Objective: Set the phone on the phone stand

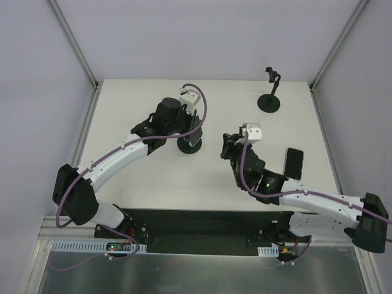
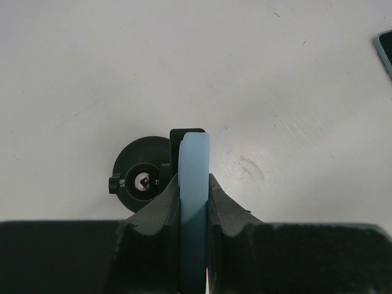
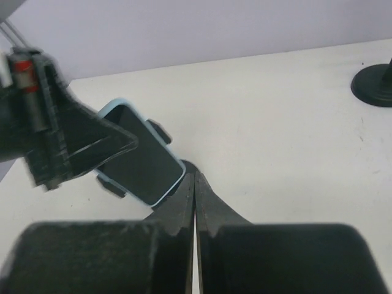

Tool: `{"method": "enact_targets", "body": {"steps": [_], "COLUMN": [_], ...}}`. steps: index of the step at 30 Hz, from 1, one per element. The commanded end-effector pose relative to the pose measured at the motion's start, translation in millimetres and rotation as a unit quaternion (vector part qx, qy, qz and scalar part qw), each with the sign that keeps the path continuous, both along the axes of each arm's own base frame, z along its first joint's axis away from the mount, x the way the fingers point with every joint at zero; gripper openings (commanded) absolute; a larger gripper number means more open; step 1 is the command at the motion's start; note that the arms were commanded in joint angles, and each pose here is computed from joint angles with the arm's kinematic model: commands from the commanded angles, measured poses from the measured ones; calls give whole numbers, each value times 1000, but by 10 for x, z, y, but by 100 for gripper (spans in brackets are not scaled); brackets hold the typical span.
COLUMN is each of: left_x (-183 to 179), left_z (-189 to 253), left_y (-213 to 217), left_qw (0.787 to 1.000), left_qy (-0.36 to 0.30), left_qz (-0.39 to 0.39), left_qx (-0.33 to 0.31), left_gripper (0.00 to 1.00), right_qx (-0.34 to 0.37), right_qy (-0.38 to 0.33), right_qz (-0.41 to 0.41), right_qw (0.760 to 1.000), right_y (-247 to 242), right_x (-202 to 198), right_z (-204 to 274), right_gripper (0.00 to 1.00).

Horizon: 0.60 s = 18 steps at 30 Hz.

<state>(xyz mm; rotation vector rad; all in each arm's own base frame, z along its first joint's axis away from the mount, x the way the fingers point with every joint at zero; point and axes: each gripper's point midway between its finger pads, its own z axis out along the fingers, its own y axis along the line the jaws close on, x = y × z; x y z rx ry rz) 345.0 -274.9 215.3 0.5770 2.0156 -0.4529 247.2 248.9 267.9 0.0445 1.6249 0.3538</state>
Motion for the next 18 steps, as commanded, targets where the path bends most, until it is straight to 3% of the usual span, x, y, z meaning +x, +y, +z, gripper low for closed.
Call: {"method": "enact_targets", "body": {"steps": [1,7,18], "left_x": [-337,-365,-127], "left_z": [-159,57,468], "left_y": [260,525,2016], "left_qw": [996,993,979], "left_qy": [88,96,25], "left_qz": [-21,-5,183], "left_qx": [-20,-72,-89], "left_gripper": [0,0,0], "right_qx": [1,-12,-15], "right_qy": [-21,18,50], "right_qz": [116,142,180], "right_qw": [993,990,982], "right_y": [55,-67,36], "right_x": [151,391,492], "right_z": [126,-139,-353], "right_gripper": [0,0,0]}}
